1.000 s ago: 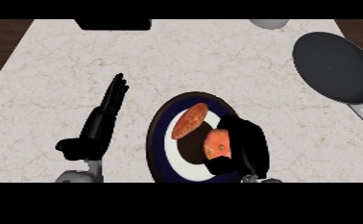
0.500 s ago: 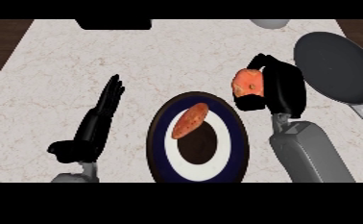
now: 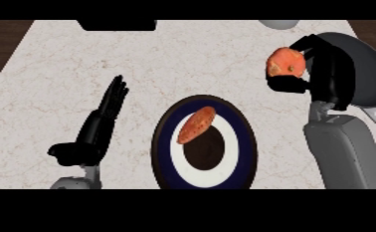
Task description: Pick the squash from the plate and place it in the pan
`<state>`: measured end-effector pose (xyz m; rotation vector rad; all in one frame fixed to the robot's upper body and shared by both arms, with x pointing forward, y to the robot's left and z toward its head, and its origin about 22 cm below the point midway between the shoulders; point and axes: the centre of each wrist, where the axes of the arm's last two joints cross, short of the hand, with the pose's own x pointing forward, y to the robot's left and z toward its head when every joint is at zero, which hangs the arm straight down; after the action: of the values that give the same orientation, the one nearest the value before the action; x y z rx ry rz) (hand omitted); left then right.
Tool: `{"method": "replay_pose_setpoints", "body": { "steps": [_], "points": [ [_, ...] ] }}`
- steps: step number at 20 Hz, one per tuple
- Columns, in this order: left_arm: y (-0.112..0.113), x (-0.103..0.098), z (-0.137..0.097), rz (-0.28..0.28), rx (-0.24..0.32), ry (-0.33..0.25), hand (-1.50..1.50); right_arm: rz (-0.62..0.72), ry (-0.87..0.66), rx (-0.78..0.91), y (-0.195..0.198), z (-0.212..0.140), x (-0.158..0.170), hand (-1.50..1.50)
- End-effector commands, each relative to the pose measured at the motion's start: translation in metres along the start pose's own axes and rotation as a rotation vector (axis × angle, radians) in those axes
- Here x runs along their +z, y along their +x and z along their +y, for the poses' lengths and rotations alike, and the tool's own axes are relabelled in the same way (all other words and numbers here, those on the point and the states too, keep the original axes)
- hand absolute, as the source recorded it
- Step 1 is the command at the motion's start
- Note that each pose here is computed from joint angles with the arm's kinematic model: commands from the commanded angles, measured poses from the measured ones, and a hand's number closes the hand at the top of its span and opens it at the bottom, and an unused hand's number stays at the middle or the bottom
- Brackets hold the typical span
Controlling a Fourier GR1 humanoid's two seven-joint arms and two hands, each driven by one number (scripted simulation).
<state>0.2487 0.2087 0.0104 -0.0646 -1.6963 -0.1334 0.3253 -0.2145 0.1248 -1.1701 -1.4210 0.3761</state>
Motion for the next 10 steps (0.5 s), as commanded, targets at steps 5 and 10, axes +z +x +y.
{"method": "replay_pose_setpoints", "body": {
  "steps": [5, 10],
  "points": [
    [0.004, -0.018, 0.009, -0.006, -0.006, 0.011, 0.0, 0.103, -0.135, -0.072, -0.086, -0.019, -0.042, 1.5],
    [-0.004, -0.005, -0.004, 0.002, -0.001, -0.009, 0.0, 0.1, -0.26, 0.034, -0.121, -0.023, -0.078, 1.5]
  ]
}}
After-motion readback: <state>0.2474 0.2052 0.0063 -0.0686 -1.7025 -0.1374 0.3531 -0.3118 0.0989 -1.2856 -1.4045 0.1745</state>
